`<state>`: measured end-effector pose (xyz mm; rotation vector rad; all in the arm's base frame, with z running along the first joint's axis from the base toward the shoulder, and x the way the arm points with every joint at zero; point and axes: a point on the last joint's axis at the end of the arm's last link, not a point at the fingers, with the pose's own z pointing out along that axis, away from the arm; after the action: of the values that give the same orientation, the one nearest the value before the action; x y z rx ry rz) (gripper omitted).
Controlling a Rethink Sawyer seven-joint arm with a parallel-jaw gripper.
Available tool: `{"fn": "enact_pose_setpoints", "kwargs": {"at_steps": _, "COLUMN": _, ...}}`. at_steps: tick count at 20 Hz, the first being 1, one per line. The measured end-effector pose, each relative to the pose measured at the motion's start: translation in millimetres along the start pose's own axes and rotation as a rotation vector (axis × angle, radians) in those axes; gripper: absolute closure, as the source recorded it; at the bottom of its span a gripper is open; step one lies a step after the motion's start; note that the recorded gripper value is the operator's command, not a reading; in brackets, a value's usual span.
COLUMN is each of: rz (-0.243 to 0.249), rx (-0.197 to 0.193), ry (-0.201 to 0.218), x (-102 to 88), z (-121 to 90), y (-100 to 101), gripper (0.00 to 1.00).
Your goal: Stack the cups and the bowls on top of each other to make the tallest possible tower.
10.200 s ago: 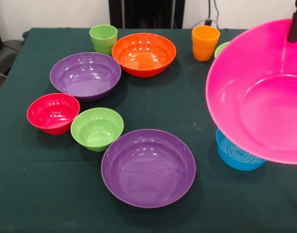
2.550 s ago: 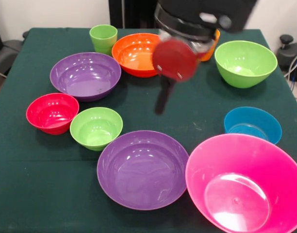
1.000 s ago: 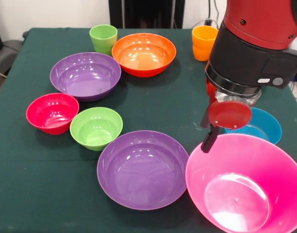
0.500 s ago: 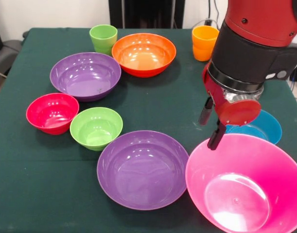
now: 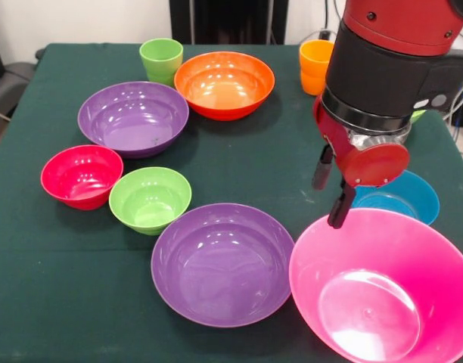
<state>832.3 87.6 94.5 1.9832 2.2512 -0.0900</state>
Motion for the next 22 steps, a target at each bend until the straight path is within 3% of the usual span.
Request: {"fn": "enact_pose_setpoints", "kwargs": {"at_steps": 22, "rz": 0.027, "rx": -0.049, "ry": 0.085, "x": 1.6, "z": 16, "y": 9, "gripper": 0.0}}
